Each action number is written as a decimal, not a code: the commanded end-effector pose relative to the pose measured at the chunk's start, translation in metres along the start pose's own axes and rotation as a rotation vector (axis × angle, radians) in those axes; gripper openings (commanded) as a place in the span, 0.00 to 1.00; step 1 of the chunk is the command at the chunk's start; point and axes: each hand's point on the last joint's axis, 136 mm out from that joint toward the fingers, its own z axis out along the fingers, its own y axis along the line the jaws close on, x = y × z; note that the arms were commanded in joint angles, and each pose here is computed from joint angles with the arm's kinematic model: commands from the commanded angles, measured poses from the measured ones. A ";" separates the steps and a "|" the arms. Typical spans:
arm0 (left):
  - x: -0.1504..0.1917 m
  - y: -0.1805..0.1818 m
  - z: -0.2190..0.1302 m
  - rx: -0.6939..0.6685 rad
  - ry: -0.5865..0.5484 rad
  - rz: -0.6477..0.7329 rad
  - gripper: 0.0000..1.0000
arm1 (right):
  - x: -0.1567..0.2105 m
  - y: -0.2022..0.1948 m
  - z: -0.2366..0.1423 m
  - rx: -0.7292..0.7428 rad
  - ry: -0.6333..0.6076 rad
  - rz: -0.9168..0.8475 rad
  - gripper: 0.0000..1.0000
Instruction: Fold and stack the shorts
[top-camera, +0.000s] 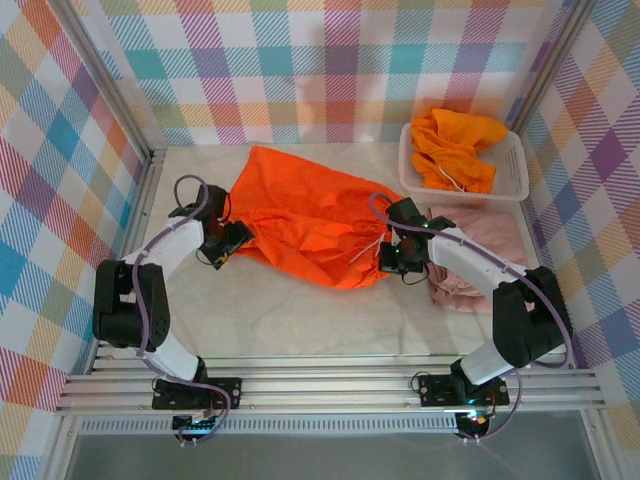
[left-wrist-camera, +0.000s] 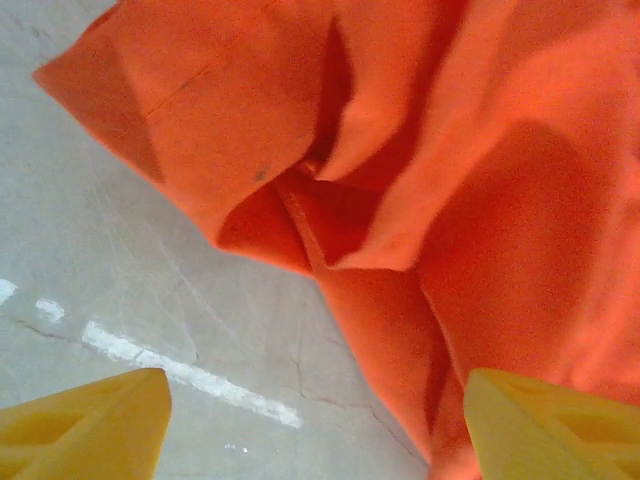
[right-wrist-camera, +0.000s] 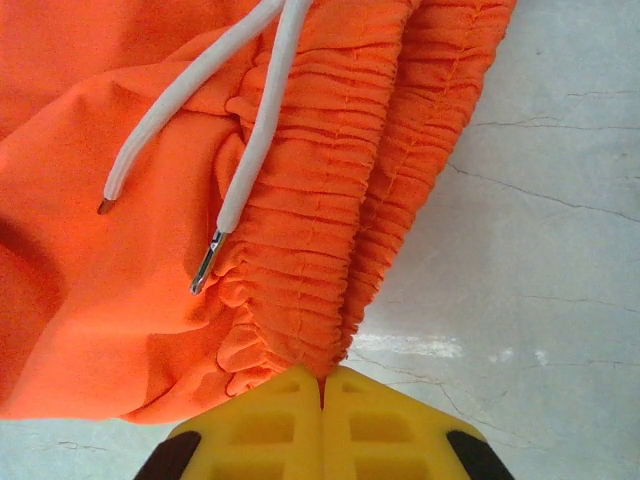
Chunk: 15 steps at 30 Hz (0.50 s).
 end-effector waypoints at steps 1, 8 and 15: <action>-0.020 -0.017 0.007 0.071 -0.082 0.002 0.72 | 0.001 0.000 -0.004 -0.016 -0.013 -0.003 0.00; -0.027 -0.019 0.027 0.067 -0.084 0.015 0.52 | 0.004 -0.002 -0.002 -0.011 -0.006 -0.007 0.00; -0.037 -0.018 0.034 0.030 -0.097 0.043 0.36 | 0.005 -0.003 0.000 -0.005 -0.002 -0.013 0.00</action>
